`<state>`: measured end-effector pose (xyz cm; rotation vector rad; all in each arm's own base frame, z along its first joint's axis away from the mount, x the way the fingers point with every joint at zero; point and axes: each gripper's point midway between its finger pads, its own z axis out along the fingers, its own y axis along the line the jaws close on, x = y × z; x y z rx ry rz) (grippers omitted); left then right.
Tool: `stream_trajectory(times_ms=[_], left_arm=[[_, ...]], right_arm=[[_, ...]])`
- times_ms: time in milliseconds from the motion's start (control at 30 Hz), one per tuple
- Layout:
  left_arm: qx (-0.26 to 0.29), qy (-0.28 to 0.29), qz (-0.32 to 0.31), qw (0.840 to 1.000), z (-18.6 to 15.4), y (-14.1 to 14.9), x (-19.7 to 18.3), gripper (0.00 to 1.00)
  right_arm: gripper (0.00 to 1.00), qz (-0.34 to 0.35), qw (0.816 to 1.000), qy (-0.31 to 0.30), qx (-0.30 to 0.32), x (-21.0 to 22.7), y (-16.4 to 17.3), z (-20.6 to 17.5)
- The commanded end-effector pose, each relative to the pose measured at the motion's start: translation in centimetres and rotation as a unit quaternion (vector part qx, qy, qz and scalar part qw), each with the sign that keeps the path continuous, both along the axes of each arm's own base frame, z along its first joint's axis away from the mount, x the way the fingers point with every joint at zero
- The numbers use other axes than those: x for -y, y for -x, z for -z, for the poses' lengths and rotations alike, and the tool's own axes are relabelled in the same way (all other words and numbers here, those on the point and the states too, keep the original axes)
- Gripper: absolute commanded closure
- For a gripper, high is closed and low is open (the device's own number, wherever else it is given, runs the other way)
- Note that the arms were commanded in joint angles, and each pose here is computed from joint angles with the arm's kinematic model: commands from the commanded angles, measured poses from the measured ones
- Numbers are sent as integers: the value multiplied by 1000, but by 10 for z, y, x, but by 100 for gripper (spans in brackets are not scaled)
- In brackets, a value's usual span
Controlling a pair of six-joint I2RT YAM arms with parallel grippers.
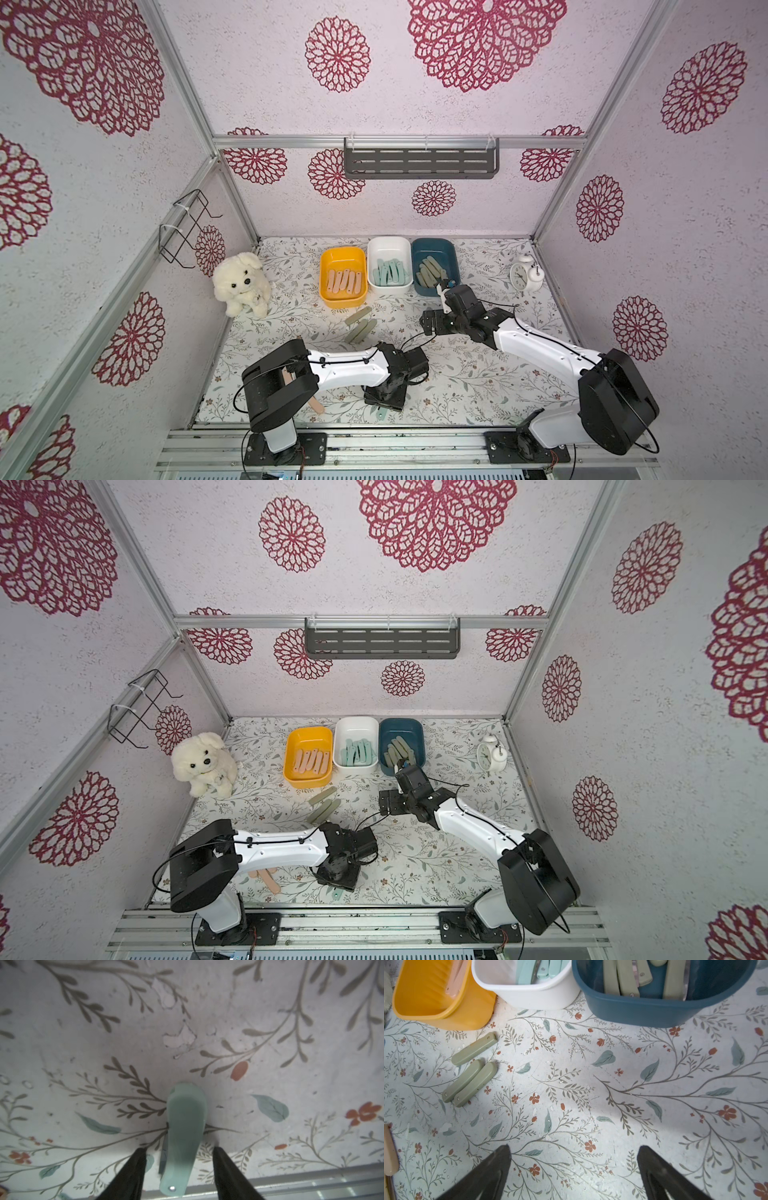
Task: Place the fruit knives into the storage box by color
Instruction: Pick up the fruit knife from the center of the board.
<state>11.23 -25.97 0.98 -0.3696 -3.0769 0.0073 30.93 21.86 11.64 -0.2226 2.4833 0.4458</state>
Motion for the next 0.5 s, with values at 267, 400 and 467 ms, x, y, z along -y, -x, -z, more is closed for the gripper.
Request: stream_trajectory(times_ms=[267,400,467], left_arm=[[27,-8,1,1000,10,-11,-3,71],[58,-4,-5,998,-8,-41,-1,75],[77,2,-13,997,-21,-63,0,76]], right_arm=[[0,-2,999,-27,24,-2,-3,-21],[0,-2,999,-27,21,-4,-5,-18],[1,0,999,-24,21,-3,-7,-17]])
